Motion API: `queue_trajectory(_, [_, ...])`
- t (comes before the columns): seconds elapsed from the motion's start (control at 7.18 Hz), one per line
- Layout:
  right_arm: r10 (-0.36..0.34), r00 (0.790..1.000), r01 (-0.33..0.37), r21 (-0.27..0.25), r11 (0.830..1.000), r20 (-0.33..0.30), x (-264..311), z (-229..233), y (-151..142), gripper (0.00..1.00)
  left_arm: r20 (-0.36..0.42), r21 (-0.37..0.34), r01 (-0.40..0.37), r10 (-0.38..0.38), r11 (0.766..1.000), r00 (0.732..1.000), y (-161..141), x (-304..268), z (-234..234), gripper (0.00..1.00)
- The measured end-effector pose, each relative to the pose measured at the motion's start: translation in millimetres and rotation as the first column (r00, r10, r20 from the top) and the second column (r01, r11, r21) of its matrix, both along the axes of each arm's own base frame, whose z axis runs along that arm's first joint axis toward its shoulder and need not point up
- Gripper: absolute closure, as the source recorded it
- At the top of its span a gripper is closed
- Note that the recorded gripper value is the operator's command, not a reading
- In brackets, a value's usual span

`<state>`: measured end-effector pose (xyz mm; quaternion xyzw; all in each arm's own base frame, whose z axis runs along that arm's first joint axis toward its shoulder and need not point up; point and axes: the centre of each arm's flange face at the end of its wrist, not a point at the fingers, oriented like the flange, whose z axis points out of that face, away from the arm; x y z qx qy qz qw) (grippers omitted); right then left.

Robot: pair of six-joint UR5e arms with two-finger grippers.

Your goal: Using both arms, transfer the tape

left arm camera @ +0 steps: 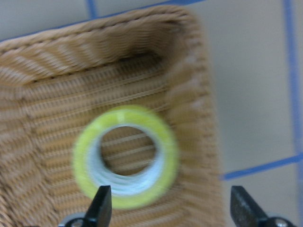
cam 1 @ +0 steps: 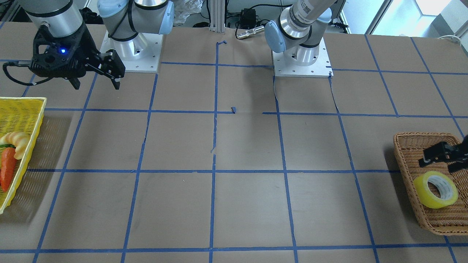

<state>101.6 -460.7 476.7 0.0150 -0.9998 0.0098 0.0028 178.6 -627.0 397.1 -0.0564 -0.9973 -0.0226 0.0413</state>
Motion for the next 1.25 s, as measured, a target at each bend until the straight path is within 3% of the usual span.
queue_trajectory(0.28, [-0.003, 1.0, 0.003, -0.013, 1.0, 0.009, 0.0, 3.9, -3.8, 0.0, 0.0, 0.01, -0.095, 0.095, 0.995, 0.995, 22.7, -121.7, 53.0, 0.08])
queue_trajectory(0.56, [-0.008, 1.0, 0.008, -0.005, 1.0, -0.001, -3.6, 0.2, -10.1, 0.0, 0.017, -0.034, -0.093, 0.094, 0.995, 0.995, 58.4, -225.5, 94.4, 0.08])
queue_trajectory(0.98, [-0.009, 0.999, 0.009, 0.001, 1.0, -0.039, -7.3, -0.9, -10.8, 0.0, 0.044, -0.125, -0.074, 0.08, 0.989, 0.996, 98.4, -288.7, 102.4, 0.08])
queue_trajectory(1.25, [-0.008, 0.999, 0.008, -0.002, 1.0, -0.039, -6.9, 0.2, -11.1, 0.0, 0.039, -0.163, -0.102, 0.11, 0.981, 0.993, 113.8, -310.7, 88.4, 0.0])
